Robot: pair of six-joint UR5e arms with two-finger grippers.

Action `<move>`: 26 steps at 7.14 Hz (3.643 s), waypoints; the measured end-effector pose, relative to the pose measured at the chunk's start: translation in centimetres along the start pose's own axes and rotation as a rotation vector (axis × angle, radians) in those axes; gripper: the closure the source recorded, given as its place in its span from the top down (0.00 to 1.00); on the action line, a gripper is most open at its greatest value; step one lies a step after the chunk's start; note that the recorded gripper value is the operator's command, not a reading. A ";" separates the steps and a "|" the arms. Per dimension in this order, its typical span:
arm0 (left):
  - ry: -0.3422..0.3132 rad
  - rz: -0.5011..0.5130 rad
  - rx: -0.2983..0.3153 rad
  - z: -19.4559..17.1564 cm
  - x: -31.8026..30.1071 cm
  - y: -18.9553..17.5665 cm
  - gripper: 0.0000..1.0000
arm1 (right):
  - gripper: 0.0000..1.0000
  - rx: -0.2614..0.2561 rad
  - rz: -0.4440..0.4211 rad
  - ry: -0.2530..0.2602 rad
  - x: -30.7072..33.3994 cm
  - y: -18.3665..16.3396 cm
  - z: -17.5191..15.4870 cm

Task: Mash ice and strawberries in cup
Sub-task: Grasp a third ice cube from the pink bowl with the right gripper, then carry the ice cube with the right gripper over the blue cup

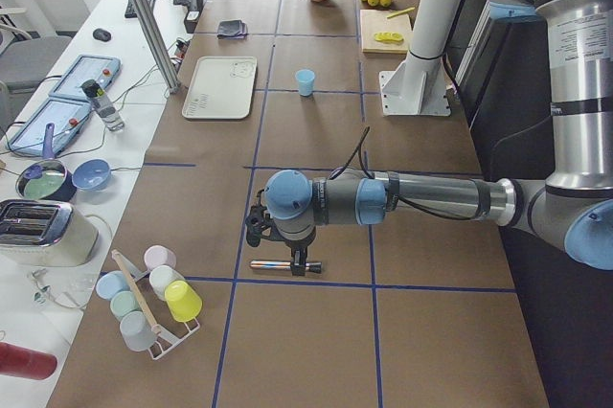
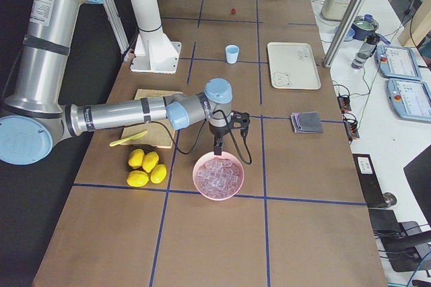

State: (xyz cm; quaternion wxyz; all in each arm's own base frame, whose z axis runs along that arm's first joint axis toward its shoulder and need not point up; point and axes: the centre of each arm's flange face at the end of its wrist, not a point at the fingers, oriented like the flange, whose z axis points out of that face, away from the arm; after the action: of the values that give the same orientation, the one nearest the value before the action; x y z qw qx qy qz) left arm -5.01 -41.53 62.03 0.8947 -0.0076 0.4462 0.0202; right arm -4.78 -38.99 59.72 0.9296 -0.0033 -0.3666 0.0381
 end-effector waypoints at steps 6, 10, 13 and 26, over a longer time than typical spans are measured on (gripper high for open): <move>0.000 0.008 0.007 -0.3 0.5 0.1 1.00 | 0.90 0.012 0.095 -0.004 6.5 0.4 5.5; 0.000 0.009 0.007 -0.3 0.5 0.1 1.00 | 0.77 0.001 0.112 0.002 7.0 -0.3 6.7; 0.000 0.009 0.007 -0.3 0.5 0.1 1.00 | 0.11 -0.007 0.119 0.005 7.3 -0.5 7.1; 0.040 0.014 0.016 -0.7 1.4 0.7 1.00 | 0.01 -0.050 0.523 -0.405 -44.4 -1.3 -4.7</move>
State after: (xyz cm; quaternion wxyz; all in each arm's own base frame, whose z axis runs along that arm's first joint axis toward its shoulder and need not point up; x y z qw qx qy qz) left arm -4.77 -40.84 60.47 0.8854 0.0022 0.4642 0.0229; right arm -33.80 -43.44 26.05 0.7962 -0.1126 -0.5315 0.2662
